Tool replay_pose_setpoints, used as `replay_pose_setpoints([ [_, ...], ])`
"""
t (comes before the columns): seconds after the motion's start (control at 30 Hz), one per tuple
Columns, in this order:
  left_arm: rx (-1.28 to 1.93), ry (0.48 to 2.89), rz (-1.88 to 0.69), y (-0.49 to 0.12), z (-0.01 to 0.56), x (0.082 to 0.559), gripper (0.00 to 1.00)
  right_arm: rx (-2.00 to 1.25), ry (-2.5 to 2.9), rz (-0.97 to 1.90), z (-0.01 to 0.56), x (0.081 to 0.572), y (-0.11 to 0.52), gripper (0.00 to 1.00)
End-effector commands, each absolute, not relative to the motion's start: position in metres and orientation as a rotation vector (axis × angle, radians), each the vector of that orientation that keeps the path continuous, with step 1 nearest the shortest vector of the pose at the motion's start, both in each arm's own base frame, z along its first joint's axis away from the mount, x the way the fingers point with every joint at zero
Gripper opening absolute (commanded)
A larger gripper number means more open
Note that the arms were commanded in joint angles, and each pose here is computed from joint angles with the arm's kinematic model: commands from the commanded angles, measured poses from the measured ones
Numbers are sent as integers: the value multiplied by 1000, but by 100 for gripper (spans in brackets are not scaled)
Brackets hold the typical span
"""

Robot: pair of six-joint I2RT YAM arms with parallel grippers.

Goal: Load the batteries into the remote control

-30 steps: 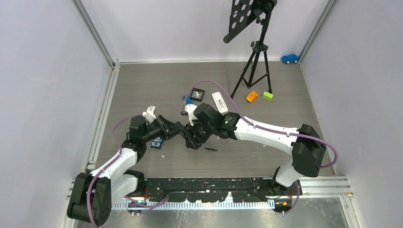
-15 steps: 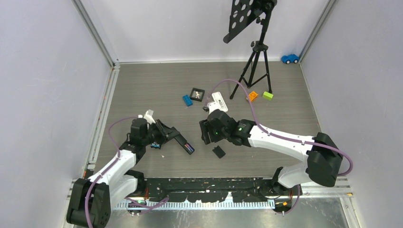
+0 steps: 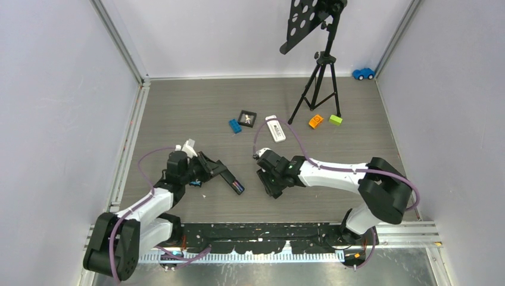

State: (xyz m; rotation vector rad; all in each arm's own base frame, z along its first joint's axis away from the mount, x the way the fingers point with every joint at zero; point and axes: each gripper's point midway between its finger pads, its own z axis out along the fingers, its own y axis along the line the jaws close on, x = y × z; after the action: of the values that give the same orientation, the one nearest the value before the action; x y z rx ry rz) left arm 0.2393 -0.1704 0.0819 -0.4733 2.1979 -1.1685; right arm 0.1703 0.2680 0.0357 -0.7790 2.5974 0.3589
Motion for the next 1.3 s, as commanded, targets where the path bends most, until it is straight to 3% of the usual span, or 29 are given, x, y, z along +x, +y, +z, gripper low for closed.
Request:
replay_pose_setpoints([
  [0.0,-414,2101,-1174,-177,94,254,0,-820,2593,369,34,174,280,35],
  [0.3,-431,2093,-1154,-185,87,261,0,-875,2651,314,24,162,272,30],
  [0.53,-419,2096,-1161,-190,83,262,0,-883,2685,183,10,163,262,18],
  [0.7,-417,2088,-1160,-194,81,263,1,-794,2674,125,10,173,262,1],
  [1.27,-479,2001,-1258,-231,80,291,0,-164,2476,321,77,228,254,0],
])
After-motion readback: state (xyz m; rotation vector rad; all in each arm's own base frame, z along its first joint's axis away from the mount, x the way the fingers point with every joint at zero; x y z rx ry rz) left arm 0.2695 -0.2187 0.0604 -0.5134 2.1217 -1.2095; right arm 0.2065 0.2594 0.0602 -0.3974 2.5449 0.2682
